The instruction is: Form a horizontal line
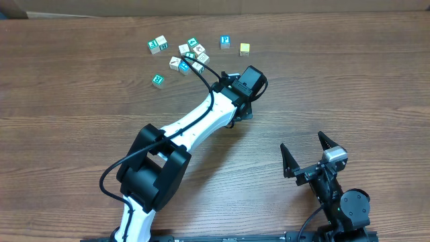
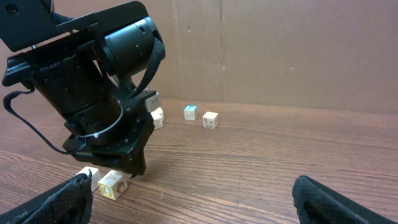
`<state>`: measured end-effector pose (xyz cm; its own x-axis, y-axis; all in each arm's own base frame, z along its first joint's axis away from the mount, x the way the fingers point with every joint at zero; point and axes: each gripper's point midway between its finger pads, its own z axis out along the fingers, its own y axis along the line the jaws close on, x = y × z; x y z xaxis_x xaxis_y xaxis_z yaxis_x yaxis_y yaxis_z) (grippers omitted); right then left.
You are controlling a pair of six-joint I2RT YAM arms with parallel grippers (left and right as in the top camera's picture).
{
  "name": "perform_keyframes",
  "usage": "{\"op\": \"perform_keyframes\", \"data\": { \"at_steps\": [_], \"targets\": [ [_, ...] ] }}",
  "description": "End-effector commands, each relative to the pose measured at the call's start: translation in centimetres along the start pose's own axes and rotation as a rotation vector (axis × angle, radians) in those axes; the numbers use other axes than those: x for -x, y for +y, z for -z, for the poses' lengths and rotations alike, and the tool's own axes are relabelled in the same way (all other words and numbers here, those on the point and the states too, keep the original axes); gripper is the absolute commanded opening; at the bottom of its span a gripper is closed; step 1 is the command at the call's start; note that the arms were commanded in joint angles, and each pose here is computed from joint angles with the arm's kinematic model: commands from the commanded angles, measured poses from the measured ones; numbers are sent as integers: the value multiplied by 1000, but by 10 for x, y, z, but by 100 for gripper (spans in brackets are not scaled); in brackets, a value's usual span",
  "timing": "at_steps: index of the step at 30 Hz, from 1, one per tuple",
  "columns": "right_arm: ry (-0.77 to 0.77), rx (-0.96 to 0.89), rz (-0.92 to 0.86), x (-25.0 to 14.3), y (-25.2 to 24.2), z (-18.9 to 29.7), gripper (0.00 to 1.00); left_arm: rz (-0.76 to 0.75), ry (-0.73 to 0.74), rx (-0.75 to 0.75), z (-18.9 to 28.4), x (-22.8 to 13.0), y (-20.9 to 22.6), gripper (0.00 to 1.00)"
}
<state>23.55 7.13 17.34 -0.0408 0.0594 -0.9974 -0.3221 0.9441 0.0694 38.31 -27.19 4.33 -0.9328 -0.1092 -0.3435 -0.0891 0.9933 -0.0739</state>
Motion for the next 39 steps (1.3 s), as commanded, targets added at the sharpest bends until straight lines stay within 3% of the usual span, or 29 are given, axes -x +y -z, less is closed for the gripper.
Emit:
{"op": "perform_keyframes", "data": {
  "at_steps": [1,13,39],
  "targets": [
    [-4,-11,-5,-2,-2,0,100,22,-13,35,-6,-2,6,4],
    [-4,-11,-5,-2,-2,0,100,-2,3,91,-29,-17,7,4],
    [-4,-11,-5,-2,-2,0,100,-17,-4,167,-27,-18,22,4]
  ]
}}
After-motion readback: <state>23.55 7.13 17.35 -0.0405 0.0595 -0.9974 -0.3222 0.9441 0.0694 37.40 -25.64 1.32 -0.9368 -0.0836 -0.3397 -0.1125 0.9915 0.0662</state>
